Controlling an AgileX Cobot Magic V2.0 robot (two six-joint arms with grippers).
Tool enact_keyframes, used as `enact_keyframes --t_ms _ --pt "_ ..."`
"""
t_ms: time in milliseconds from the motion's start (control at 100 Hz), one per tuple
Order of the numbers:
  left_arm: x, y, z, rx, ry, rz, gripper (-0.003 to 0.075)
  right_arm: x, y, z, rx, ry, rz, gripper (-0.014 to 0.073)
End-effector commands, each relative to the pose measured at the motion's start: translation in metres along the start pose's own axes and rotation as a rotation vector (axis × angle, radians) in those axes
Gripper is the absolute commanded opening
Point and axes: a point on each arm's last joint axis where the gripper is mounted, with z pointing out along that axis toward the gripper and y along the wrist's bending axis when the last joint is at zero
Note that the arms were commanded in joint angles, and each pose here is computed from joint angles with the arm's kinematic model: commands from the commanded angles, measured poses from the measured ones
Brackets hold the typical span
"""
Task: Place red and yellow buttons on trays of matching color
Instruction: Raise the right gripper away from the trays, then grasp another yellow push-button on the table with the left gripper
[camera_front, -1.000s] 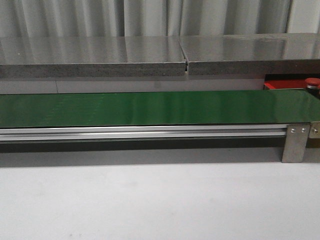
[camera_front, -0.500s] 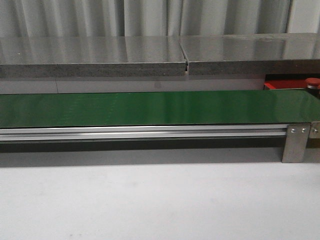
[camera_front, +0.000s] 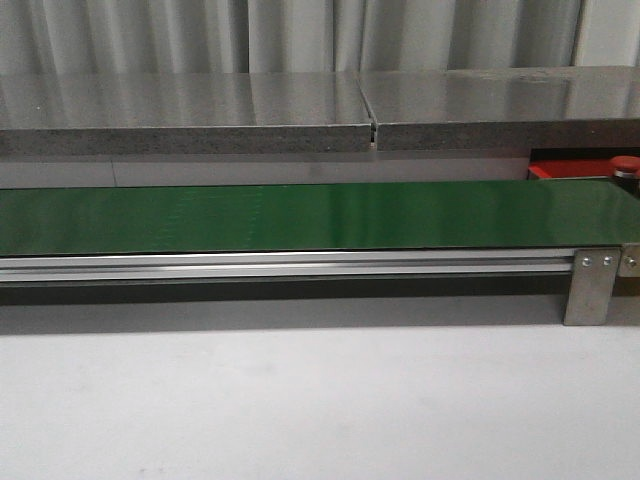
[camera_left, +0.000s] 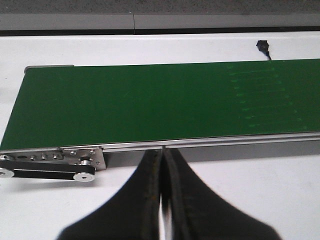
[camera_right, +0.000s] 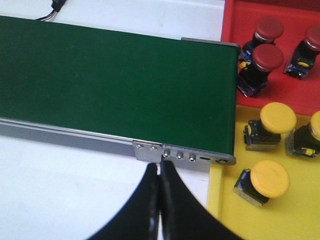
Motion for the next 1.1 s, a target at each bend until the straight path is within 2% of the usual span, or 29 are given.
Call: enact_keyframes --t_ms 0,330,500,700,940,1090 --pt "-0.014 -0.002 -0.005 0.011 -0.096 -0.008 -0.0019 -0.003 0.0 -0.021 0.011 -0.159 -0.02 -0.0122" --pt "-0.014 -0.002 -0.005 0.011 -0.096 -0.008 -0.0019 0.043 0.002 -0.066 0.011 -0.315 -0.027 -0.0122" --pt "-0.017 -0.001 -0.005 0.008 -0.128 -0.008 -0.002 0.052 0.003 -0.082 0.01 -0.386 -0.031 -0.0122" --pt "-0.017 -0.001 -0.005 0.008 -0.131 -0.008 -0.002 0.055 0.003 -0.083 0.008 -0.362 -0.031 -0.0122" --pt "-0.025 -0.001 -0.007 0.002 -0.211 -0.009 -0.0019 0.056 0.003 -0.082 0.007 -0.348 -0.031 -0.0122" --pt "-0.026 0.0 -0.005 -0.01 -0.217 0.009 -0.002 0.056 0.003 -0.082 0.007 -0.348 -0.031 -0.0122"
